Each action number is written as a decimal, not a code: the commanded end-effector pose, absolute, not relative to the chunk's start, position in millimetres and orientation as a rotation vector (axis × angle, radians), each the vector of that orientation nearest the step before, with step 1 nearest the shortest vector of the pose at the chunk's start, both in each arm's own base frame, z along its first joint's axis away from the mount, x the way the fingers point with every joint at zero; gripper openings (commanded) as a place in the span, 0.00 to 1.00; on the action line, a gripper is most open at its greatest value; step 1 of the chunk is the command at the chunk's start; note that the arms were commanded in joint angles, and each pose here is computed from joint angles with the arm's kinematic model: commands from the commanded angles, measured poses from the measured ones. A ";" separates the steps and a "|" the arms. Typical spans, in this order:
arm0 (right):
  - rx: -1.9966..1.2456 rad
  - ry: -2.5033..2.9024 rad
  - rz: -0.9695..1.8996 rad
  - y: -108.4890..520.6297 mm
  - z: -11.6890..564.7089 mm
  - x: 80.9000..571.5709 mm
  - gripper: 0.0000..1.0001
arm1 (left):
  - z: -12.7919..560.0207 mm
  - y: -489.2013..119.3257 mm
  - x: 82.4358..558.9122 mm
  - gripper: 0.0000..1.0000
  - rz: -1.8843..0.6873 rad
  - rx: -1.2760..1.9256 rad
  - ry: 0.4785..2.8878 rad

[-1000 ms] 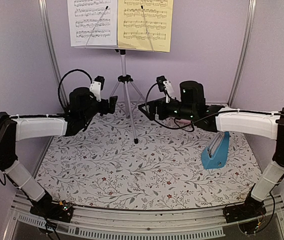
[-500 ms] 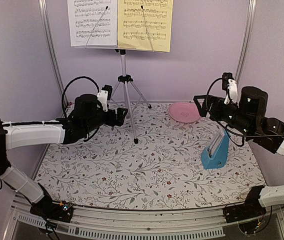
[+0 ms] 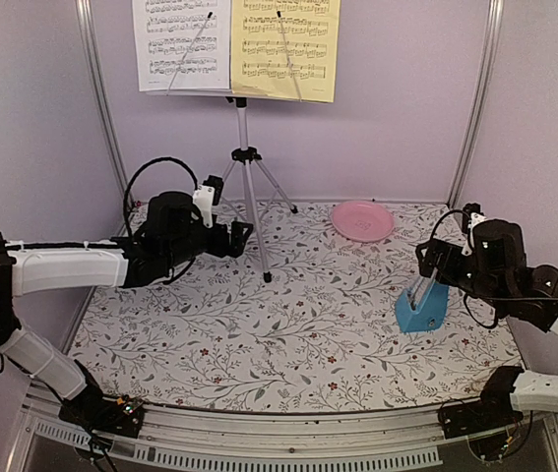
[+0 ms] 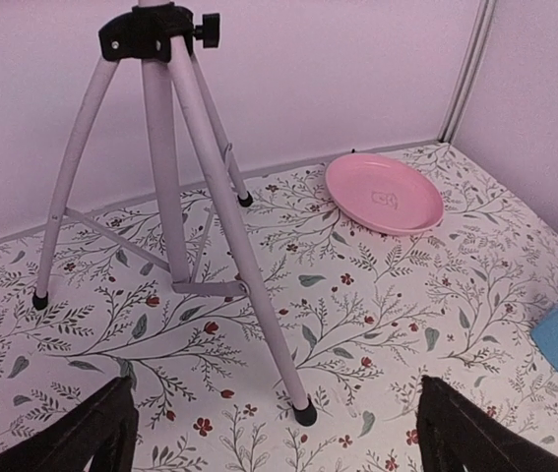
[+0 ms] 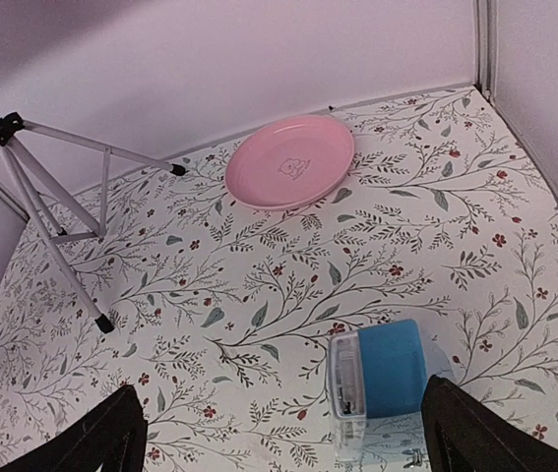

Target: Set up the instrument practice props

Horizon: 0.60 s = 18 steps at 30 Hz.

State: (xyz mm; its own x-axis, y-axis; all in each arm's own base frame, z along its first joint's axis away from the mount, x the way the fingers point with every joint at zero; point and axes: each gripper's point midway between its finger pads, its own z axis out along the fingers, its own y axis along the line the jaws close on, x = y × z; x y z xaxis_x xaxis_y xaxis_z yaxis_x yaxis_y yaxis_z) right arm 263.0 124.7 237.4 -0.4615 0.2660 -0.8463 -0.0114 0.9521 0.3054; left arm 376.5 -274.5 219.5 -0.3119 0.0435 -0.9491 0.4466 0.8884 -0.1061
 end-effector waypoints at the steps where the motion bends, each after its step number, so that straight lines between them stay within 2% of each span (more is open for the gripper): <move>1: 0.246 2.075 0.366 115.0 214.6 257.5 0.99 | 222.5 -278.7 369.3 0.99 -0.442 0.379 1.845; 6: 0.211 2.078 0.420 123.8 203.0 262.3 0.99 | 219.4 -283.4 368.1 0.99 -0.463 0.392 1.851; 18: 0.140 2.125 0.305 111.1 181.4 286.7 0.98 | 227.6 -284.6 364.6 0.99 -0.490 0.402 1.835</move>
